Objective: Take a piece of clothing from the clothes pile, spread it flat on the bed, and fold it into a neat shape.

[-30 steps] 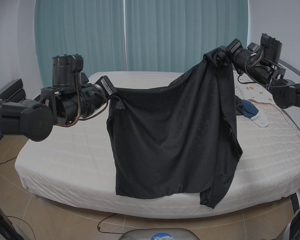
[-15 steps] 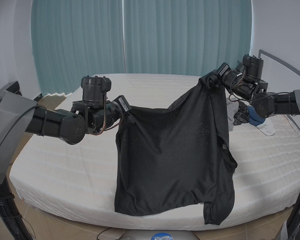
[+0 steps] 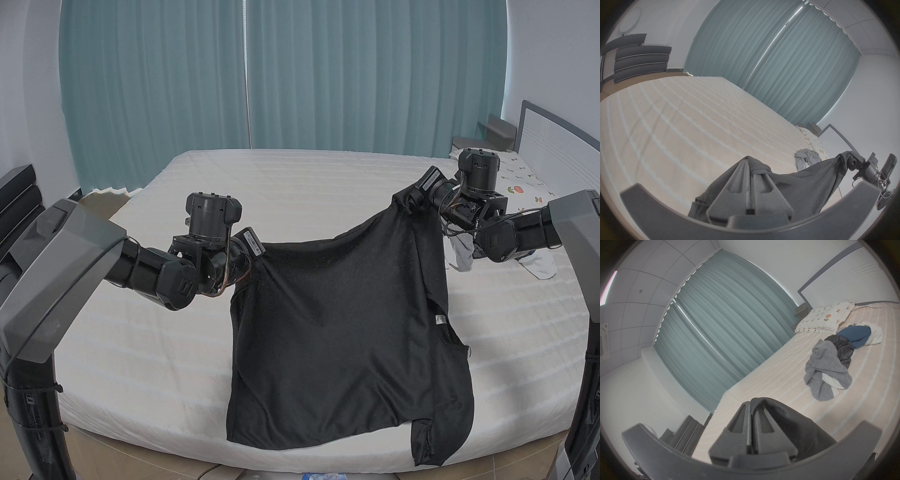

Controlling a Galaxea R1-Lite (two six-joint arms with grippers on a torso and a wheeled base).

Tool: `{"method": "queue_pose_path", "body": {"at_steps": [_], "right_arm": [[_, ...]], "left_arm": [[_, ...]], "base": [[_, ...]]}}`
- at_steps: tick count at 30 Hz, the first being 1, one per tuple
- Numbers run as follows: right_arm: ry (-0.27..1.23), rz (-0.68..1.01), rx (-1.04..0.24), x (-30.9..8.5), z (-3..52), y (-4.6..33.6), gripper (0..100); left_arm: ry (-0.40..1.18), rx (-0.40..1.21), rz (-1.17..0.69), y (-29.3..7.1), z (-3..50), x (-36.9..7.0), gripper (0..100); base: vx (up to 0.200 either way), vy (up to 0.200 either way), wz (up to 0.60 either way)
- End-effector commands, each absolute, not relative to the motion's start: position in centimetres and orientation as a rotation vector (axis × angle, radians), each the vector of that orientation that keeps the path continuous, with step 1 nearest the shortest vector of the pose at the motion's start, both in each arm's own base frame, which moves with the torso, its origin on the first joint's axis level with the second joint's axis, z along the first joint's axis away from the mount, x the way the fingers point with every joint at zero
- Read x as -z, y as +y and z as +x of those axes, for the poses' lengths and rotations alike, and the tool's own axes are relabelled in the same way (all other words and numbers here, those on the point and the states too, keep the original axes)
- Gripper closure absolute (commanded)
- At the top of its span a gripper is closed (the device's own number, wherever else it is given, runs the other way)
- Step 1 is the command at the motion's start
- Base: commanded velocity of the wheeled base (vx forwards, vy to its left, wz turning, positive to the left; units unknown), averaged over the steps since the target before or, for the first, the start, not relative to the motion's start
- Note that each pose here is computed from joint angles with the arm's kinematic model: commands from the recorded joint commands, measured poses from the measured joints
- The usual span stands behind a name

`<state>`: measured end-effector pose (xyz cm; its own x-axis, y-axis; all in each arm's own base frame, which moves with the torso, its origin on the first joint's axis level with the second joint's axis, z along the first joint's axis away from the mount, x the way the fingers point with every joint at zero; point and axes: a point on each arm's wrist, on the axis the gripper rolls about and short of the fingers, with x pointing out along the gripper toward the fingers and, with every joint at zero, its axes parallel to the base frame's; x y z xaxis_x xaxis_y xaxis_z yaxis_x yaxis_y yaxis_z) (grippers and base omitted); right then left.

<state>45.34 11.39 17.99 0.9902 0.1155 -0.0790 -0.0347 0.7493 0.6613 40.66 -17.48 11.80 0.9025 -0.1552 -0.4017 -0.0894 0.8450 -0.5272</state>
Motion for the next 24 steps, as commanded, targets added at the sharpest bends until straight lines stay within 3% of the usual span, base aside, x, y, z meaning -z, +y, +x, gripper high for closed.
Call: {"method": "queue_pose_path", "body": {"at_steps": [1, 24], "right_arm": [[0.170, 0.707, -0.052, -15.2, 46.3, 11.6, 100], [0.294, 0.647, 0.050, -5.0, 49.6, 11.8, 100]], "left_arm": [[0.487, 0.021, -0.554, -17.8, 41.1, -9.9, 100], [0.553, -0.024, -0.542, -18.5, 44.1, -3.6, 100]], "base": [[0.000, 0.000, 0.00], [0.000, 0.000, 0.00]]}}
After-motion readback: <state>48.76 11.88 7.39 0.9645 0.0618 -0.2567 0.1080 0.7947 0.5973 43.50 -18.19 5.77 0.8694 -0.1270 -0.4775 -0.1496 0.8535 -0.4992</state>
